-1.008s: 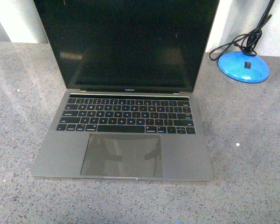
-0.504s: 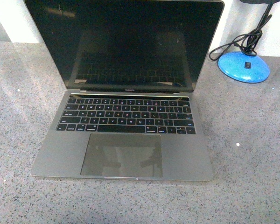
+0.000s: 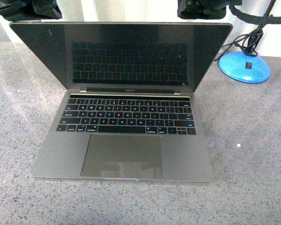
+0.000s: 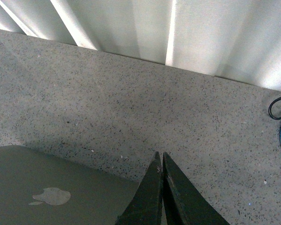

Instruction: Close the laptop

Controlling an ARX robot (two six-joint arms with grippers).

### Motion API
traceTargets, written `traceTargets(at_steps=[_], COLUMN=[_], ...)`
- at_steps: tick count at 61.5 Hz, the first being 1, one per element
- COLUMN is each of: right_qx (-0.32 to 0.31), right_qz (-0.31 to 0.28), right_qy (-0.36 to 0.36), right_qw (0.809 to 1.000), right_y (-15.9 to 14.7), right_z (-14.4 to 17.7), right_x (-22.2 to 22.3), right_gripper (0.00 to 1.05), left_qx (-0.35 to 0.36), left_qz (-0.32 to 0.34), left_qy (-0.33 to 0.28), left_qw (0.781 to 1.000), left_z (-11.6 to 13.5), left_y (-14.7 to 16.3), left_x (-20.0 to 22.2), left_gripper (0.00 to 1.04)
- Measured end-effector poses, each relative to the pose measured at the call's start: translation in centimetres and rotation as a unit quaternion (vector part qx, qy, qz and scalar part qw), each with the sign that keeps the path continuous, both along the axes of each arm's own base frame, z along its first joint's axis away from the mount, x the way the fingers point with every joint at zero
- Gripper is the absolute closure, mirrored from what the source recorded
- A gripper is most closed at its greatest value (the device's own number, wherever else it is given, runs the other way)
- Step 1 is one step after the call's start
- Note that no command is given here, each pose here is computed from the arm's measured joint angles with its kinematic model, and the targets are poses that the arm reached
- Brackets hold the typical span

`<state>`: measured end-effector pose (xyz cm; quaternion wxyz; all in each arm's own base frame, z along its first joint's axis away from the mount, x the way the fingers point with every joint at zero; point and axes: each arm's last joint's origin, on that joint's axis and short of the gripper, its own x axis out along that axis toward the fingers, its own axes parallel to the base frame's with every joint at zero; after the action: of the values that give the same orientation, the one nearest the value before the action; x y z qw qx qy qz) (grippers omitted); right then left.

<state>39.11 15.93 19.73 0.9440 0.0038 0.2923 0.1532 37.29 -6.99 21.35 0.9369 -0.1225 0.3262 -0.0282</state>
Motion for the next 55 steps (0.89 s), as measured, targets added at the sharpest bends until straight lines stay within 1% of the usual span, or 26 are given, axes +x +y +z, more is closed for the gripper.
traceTargets(at_steps=[24,40,55], right_qx=[0.005,0.013,0.023], right_qz=[-0.014,-0.023,-0.034], right_qy=[0.030,0.040,0.057], right_qw=[0.999,0.999,0.998], right_y=[0.5,0.5,0.3], right_z=[-1.5,-1.9,-2.8], right_x=[-1.6,-2.3,-3.1], right_gripper=[1.04,1.04,1.04], left_qx=[-0.002,-0.009,-0.019], left_qz=[0.001,-0.001,-0.007], left_qy=[0.015,0.019,0.032], left_qw=[1.000,1.000,0.999], left_z=[-0.7,-0.9,-1.5], left_y=[0.4,0.3,0.1], left_x=[-1.3,-1.6,-2.4], left_gripper=[1.01,1.01,1.01])
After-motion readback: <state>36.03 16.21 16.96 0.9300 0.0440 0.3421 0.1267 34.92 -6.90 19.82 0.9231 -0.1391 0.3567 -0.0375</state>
